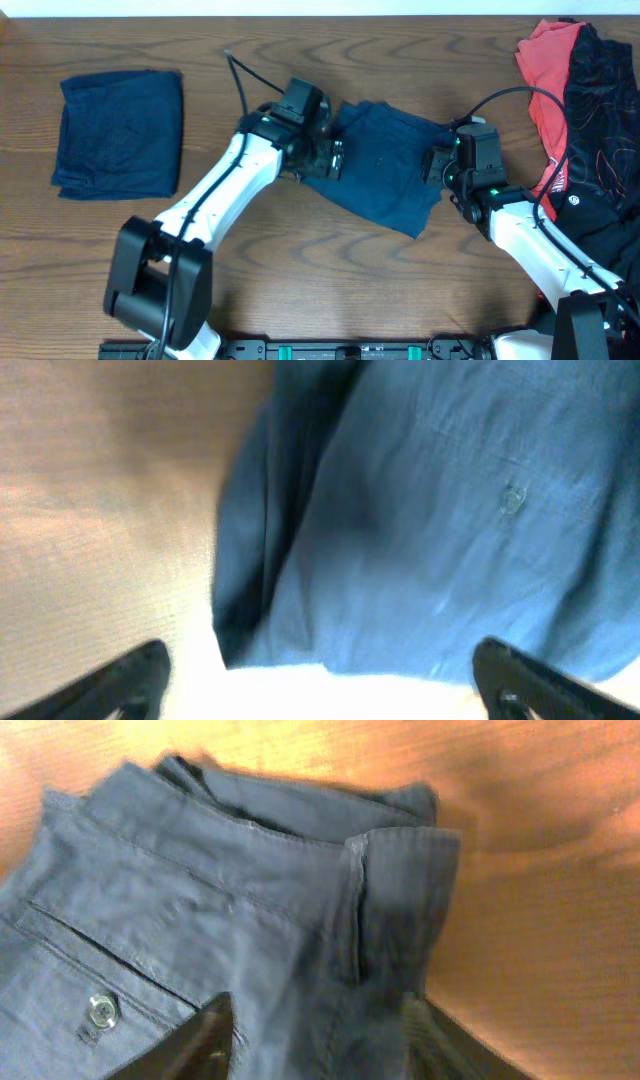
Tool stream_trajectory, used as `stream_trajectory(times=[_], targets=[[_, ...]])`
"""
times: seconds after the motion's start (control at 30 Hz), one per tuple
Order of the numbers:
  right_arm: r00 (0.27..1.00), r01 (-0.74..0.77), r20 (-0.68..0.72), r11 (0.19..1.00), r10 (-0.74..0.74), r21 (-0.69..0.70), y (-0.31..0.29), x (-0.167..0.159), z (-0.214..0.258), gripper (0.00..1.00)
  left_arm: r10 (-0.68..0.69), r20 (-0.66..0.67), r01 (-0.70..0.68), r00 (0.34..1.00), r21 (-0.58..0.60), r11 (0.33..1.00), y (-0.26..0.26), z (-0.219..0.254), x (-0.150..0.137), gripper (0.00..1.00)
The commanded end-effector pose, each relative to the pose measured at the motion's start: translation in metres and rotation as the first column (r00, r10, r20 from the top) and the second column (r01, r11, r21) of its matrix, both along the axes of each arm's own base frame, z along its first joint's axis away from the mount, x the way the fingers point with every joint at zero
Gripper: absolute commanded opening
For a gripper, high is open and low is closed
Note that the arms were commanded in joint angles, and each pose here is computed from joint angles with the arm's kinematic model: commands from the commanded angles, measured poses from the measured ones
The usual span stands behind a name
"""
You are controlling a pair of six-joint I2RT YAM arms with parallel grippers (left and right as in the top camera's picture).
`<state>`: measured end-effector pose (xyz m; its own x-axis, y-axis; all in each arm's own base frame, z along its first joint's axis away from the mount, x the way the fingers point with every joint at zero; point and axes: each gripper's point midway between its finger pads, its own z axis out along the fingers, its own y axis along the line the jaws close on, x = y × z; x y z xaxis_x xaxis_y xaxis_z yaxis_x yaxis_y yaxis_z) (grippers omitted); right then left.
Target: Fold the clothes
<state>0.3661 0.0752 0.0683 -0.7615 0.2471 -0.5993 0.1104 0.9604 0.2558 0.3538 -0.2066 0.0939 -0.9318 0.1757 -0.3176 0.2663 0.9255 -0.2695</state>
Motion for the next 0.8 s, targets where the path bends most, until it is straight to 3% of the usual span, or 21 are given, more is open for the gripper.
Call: stream_trajectory(times=[0.0,0.17,0.3,0.77], targets=[[0.999,0.018,-0.048,1.0,-0.019,-0.021,-0.006,-0.008,-0.009,0.59,0.004,0.125,0.002,0.992,-0.05,0.999,-0.005,0.022,0.023,0.98],[0.992,0.026,-0.121,0.999,-0.029,-0.027,-0.009,-0.024,-0.018,0.66,-0.11,0.231,0.133,0.967,-0.085,0.988,-0.025,0.021,0.044,0.98],[0.986,0.03,-0.161,0.999,-0.035,-0.033,-0.01,-0.032,-0.024,0.71,-0.148,0.225,0.179,0.963,-0.124,0.976,-0.037,0.004,0.05,0.98],[0.981,0.034,-0.19,0.999,-0.04,-0.036,-0.011,-0.038,-0.027,0.72,-0.153,0.048,0.157,0.987,-0.093,0.983,-0.038,-0.095,0.046,0.98]])
